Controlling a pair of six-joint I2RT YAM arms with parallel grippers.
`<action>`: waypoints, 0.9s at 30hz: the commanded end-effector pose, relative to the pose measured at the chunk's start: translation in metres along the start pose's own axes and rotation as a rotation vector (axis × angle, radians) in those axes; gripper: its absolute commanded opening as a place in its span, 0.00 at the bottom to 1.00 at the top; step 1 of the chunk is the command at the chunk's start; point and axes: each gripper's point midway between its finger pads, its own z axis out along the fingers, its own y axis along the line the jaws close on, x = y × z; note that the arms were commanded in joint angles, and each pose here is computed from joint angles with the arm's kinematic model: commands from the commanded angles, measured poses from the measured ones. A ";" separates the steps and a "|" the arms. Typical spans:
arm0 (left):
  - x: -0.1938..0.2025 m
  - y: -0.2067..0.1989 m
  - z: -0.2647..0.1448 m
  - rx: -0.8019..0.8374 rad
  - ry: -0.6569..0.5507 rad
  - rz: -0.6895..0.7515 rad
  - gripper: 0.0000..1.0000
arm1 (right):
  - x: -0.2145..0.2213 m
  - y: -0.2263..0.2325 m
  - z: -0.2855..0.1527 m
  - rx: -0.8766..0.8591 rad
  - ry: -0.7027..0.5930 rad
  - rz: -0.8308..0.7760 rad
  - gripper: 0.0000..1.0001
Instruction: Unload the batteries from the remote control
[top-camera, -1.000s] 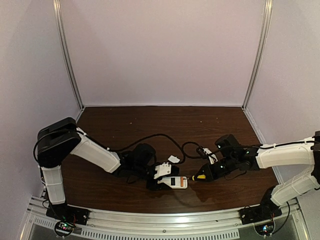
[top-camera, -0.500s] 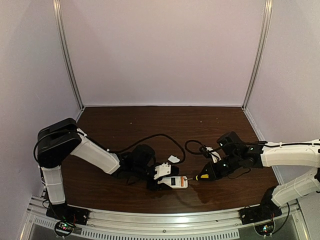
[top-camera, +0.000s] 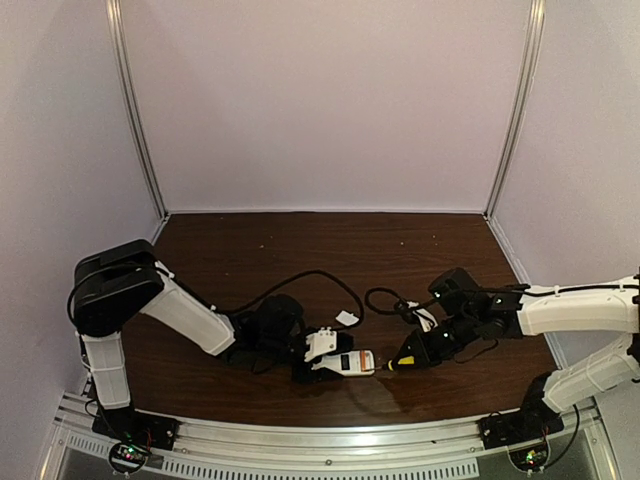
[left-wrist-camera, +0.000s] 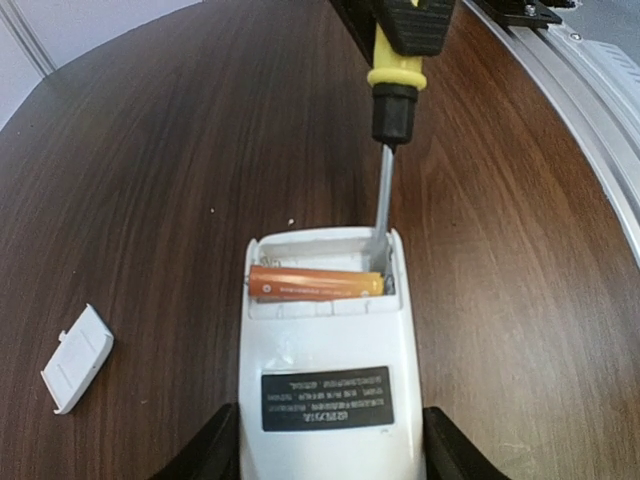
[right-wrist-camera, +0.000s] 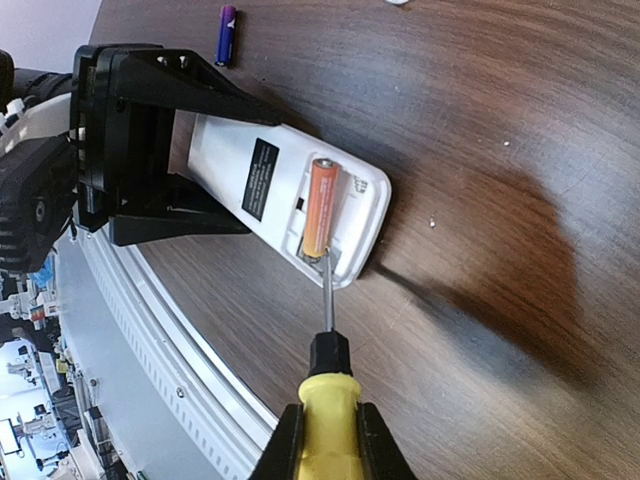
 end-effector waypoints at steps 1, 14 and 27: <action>0.001 0.001 -0.005 -0.035 -0.005 -0.005 0.31 | 0.005 0.008 0.003 -0.020 0.032 0.006 0.00; -0.006 0.005 -0.008 -0.055 -0.046 -0.010 0.28 | -0.002 0.014 0.019 -0.102 0.011 0.056 0.00; -0.015 0.006 -0.010 -0.056 -0.070 -0.009 0.26 | 0.008 0.013 0.025 -0.133 0.054 0.167 0.00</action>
